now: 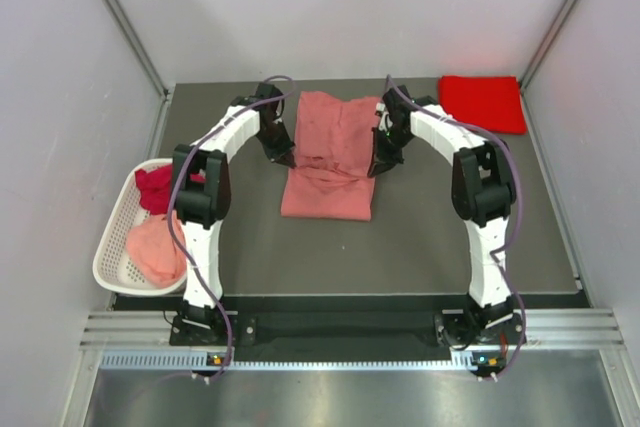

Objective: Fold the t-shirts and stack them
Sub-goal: Fold the tshirt

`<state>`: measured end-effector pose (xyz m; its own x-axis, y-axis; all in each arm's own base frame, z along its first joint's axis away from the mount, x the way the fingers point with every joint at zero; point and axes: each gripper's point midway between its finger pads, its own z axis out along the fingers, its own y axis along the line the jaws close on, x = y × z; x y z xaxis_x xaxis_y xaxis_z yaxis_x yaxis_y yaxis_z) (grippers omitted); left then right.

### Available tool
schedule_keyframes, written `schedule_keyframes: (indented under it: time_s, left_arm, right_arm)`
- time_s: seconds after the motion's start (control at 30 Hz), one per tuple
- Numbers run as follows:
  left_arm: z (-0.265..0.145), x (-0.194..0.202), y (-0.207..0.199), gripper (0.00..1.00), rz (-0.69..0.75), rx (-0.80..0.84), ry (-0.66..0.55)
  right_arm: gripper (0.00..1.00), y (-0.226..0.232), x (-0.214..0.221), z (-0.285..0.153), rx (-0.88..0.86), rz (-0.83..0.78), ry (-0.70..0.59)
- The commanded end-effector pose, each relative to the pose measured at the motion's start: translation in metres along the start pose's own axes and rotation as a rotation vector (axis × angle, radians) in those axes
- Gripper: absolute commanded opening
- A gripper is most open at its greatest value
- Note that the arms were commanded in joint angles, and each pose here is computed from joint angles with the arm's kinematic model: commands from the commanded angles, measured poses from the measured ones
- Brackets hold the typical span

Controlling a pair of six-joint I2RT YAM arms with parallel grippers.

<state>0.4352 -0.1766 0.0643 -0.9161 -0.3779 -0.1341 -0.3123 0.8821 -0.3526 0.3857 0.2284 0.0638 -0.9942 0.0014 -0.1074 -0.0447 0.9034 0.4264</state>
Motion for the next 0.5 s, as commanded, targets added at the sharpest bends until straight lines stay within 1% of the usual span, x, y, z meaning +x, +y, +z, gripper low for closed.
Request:
schedule_keyframes:
  time_s: [0.0, 0.07, 0.33, 0.47]
  left_arm:
    - [-0.005, -0.018, -0.021, 0.00, 0.010, 0.086, -0.026]
    - [-0.001, -0.020, -0.022, 0.00, 0.010, 0.089, -0.021]
    - [0.008, -0.032, -0.023, 0.00, 0.001, 0.110, -0.017]
    - [0.007, -0.038, -0.020, 0.00, -0.003, 0.103, -0.034]
  right_arm:
    - [0.00, 0.008, -0.021, -0.006, -0.059, -0.009, -0.026]
    - [0.00, 0.012, -0.027, -0.007, -0.068, -0.009, -0.033]
    - [0.00, -0.002, -0.036, 0.000, -0.082, 0.027, -0.018]
    - [0.00, -0.005, -0.038, 0.001, -0.083, 0.039, -0.021]
